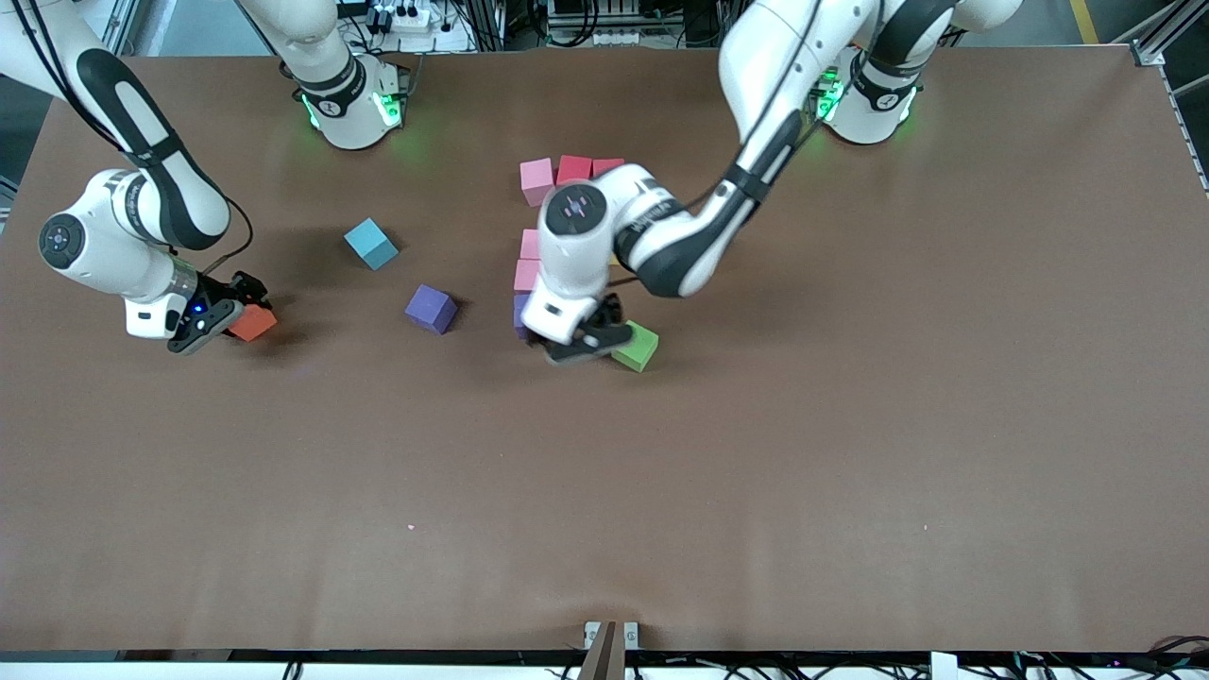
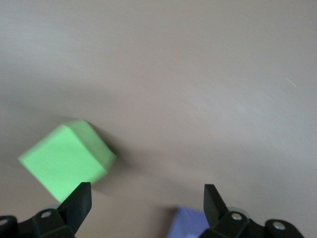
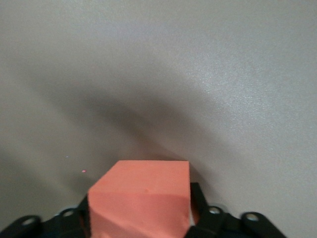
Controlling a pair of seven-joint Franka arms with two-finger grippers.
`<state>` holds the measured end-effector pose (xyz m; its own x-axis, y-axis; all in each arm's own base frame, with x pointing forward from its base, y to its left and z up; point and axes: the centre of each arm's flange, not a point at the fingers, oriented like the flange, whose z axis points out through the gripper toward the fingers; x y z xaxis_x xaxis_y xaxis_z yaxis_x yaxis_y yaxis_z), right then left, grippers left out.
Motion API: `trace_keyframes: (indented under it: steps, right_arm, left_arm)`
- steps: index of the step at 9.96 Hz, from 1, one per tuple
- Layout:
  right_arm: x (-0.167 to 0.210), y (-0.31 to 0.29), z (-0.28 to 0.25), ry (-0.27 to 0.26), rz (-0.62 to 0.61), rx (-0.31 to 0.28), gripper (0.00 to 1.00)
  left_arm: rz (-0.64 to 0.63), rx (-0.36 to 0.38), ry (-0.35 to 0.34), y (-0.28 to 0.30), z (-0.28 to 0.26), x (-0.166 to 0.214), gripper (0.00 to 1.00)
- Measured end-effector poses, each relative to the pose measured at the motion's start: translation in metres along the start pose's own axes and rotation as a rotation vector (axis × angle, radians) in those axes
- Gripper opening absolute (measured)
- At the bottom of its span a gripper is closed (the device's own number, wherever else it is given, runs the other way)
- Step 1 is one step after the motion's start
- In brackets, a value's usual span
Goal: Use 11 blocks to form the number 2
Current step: 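Release lavender with the left gripper while the right gripper lifts orange, then grasp the green cube with the left gripper while the right gripper carries orange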
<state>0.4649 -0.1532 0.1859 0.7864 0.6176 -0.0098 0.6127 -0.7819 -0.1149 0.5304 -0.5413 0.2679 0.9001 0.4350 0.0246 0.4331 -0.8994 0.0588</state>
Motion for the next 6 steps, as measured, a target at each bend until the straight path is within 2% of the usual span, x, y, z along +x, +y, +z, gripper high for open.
trace_keyframes:
  steps: [1,3,4,6]
  right_arm:
    - [0.0,0.001,-0.001,0.001,-0.001,-0.003,0.63]
    - [0.004,0.005,-0.007,0.008,-0.008,-0.017,0.63]
    - [0.007,0.009,-0.014,0.007,-0.011,-0.023,0.62]
    - [0.018,0.017,-0.041,-0.048,-0.023,0.006,0.62]
  left_arm:
    - [-0.104,0.032,-0.008,-0.017,0.012,0.025,1.0]
    - [-0.305,0.054,-0.021,-0.038,0.021,0.057,1.0]
    - [-0.408,0.054,-0.019,-0.04,0.019,0.062,1.0]
    - [-0.557,0.07,-0.019,-0.045,0.021,0.056,1.0]
